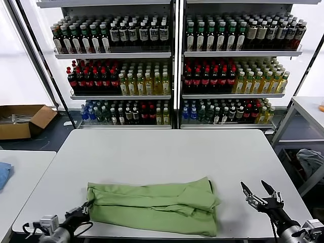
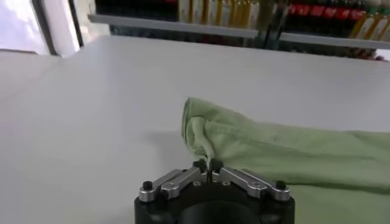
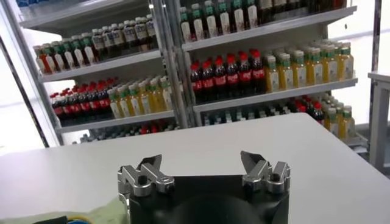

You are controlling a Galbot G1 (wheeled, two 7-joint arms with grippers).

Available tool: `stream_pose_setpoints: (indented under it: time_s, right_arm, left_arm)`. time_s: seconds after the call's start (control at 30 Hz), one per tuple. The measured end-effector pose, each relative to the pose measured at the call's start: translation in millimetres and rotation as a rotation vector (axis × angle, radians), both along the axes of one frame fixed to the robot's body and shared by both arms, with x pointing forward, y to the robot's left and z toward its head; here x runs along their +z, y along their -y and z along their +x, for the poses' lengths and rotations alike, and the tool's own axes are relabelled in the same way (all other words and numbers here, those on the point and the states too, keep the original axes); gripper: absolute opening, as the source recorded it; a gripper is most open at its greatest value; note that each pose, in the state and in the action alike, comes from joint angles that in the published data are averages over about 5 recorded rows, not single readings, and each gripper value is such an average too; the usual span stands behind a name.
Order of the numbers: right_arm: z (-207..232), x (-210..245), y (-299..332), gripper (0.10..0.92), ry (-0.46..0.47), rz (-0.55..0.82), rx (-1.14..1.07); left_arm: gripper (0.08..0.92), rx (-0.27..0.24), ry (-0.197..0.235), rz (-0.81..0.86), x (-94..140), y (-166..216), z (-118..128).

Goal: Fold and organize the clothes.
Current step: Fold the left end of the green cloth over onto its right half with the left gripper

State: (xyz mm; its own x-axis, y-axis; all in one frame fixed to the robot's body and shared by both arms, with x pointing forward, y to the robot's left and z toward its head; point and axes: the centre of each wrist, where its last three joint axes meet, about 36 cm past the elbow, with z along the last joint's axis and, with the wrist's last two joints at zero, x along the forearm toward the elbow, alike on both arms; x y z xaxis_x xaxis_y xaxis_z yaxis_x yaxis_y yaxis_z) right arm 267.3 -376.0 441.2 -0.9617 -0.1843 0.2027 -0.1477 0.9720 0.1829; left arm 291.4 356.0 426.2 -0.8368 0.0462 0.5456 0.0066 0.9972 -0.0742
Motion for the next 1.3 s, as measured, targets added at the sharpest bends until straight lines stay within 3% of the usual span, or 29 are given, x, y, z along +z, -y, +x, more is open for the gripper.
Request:
stream_pose_setpoints:
  time_s: [0.4, 0.6, 0.77, 0.97, 1.13, 1.3]
  right_arm:
    - [5, 6, -1, 0.823, 0.016, -0.008, 0.007]
    - [6, 5, -4, 0.823, 0.016, -0.002, 0.009]
    - [8, 4, -6, 0.823, 0.017, -0.001, 0.014]
    - [7, 4, -5, 0.823, 0.017, -0.002, 0.013]
    - [6, 4, -3, 0.823, 0.015, -0.005, 0.006]
    - [5, 3, 0, 0.823, 0.013, -0.006, -0.002]
  left_arm:
    - [0.091, 0.173, 0.142, 0.177, 56, -104, 9]
    - [0.091, 0.212, 0.207, 0.201, 80, -116, 5]
    - [0.091, 0.174, 0.254, 0.178, 93, -90, 3]
    - [0.091, 0.079, 0.277, 0.118, 94, -38, 5]
    - [0.091, -0.011, 0.256, 0.066, 79, 5, 10]
    - [0.091, -0.093, 0.198, 0.011, 53, 46, 11]
